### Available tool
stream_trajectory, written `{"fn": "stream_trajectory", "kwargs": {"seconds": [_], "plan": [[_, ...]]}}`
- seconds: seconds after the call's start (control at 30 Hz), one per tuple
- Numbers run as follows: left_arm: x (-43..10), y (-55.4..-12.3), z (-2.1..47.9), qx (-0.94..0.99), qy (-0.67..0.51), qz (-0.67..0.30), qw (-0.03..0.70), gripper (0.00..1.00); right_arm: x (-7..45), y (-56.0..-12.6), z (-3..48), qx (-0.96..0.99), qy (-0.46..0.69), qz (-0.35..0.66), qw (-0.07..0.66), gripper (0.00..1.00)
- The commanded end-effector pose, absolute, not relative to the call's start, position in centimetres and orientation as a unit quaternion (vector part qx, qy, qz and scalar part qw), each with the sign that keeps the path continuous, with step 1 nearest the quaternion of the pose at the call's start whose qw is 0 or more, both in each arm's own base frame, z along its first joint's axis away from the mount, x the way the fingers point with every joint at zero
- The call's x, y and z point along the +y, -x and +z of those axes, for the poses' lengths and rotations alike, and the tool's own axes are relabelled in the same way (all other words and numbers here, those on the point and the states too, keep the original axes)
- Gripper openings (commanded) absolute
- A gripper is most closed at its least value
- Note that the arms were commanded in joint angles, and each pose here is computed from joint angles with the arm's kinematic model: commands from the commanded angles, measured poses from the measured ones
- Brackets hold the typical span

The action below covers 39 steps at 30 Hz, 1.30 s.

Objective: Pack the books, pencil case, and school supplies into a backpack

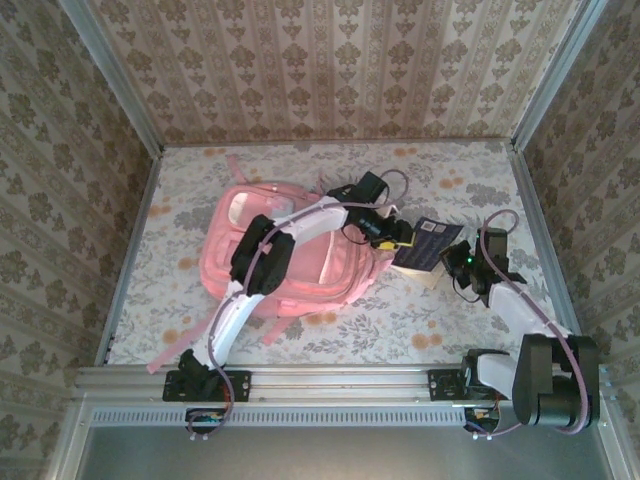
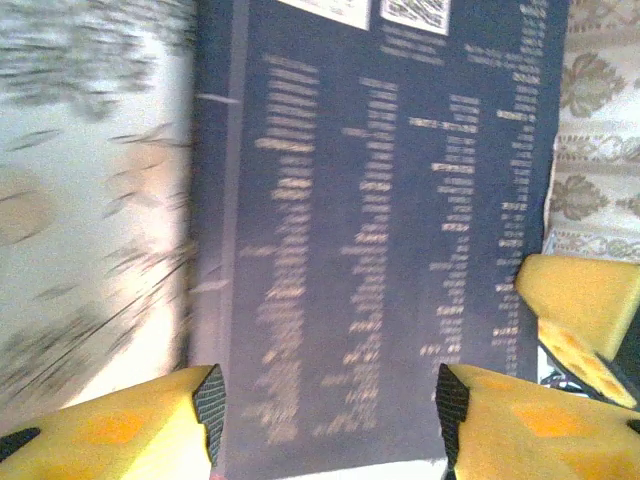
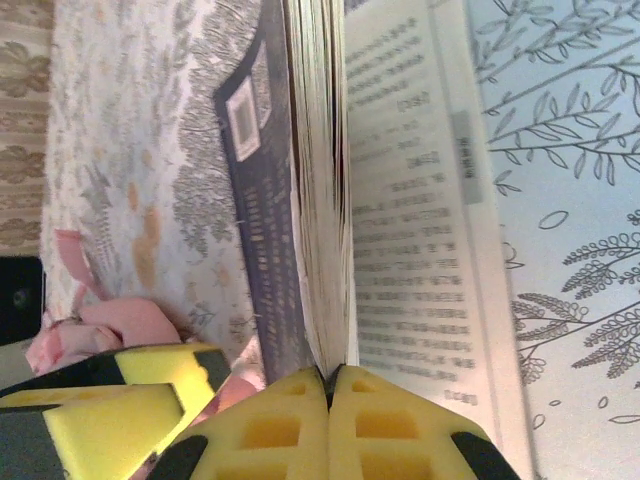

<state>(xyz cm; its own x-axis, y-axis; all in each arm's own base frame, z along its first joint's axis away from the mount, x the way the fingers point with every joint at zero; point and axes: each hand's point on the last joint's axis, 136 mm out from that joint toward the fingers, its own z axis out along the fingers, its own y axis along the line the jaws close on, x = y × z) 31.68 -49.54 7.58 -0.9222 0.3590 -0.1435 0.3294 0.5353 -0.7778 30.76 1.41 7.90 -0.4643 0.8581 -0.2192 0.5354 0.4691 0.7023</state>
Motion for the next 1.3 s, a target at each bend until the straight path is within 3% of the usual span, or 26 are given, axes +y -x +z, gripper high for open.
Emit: {"fn": "stream_trajectory", "kwargs": {"seconds": [0.0,0.17,0.4,0.93,1.27], "plan": [[-46.2,-34.9,12.8,-0.879,0.167,0.445,-0.043,0.63,1.1,-31.3,10.4,0.802,-0.418,0.281,0.32,0.0],[-44.2,-35.0,15.8,-0.875,0.16,0.451,-0.072,0.66,1.2,-31.5,12.5,0.793,-0.41,0.292,0.343,0.0],[-42.5,-34.3,14.9,-0.875,0.13,0.463,-0.054,0.68,2.7,-32.5,15.3,0.778,-0.387,0.345,0.356,0.0],[-45.5,-32.6,13.4,-0.843,0.072,0.533,0.024,0.7,5.5,-33.2,19.3,0.741,-0.351,0.441,0.365,0.0],[-46.0,-32.4,11.8,-0.854,0.06,0.516,0.035,0.72,5.8,-33.4,21.4,0.724,-0.344,0.459,0.383,0.0]]}}
